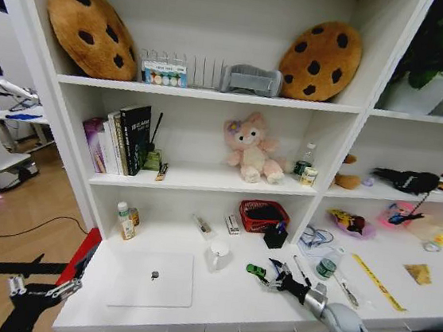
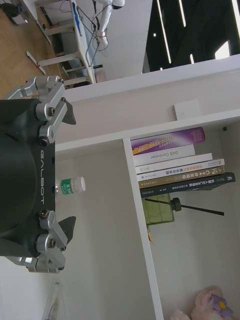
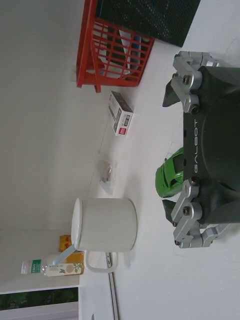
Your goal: Organize the objects on the table.
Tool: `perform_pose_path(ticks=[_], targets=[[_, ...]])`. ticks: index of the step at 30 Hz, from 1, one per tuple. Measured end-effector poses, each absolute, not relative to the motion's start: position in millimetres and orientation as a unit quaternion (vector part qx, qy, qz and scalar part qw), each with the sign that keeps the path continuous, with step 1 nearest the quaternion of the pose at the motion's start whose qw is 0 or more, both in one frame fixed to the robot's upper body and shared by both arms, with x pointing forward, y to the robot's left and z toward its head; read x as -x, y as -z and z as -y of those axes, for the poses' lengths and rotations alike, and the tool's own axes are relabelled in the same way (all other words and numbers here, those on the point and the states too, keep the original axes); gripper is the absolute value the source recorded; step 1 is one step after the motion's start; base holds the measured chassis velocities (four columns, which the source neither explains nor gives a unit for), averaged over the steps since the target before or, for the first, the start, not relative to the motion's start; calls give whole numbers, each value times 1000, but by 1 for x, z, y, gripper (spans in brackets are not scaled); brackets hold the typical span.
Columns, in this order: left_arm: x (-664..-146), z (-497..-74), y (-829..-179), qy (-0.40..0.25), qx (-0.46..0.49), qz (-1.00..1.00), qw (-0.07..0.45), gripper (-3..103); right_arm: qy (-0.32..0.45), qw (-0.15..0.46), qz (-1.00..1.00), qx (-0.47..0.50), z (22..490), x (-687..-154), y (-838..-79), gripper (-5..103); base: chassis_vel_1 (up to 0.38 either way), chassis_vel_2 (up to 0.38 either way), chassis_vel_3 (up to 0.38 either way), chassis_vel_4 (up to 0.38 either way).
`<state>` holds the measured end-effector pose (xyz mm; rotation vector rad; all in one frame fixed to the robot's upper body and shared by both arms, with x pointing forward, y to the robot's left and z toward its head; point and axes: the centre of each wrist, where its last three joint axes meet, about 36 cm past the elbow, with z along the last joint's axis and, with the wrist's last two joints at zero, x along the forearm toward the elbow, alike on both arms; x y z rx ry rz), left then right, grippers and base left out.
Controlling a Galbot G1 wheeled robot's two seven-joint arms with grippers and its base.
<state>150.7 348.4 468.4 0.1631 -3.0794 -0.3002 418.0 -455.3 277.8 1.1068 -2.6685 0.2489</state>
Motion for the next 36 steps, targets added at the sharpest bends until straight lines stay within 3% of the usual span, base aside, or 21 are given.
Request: perform_pose_path(ticks=[17,20,25,30,32,35,36], targets=[[-151,-349,-468,97,-53,994,22,100,-69,148,898,-409,456,-417,-269,103,0,0,0,0],[-151,-349,-468,97,-53,994,22,100,-70,147,898,-409,454,-423,-268,90,0,0,0,0],[-151,-349,-468,97,-53,994,22,100,-71,148,896,-413,452,-429,-267,87,0,0,0,0],[-151,-349,-468,97,-53,994,22,100,-71,151,891,-421,454,-433,-267,65,0,0,0,0],[-151,-349,-468,97,-53,994,22,100,-72,151,891,-421,455,-433,-268,65,0,0,0,0],[-151,-349,-468,97,-53,994,22,100,-73,153,890,-424,456,-431,-269,48,0,0,0,0],[-151,-349,-468,97,-53,994,22,100,-73,153,890,-424,456,-431,-269,48,0,0,0,0]])
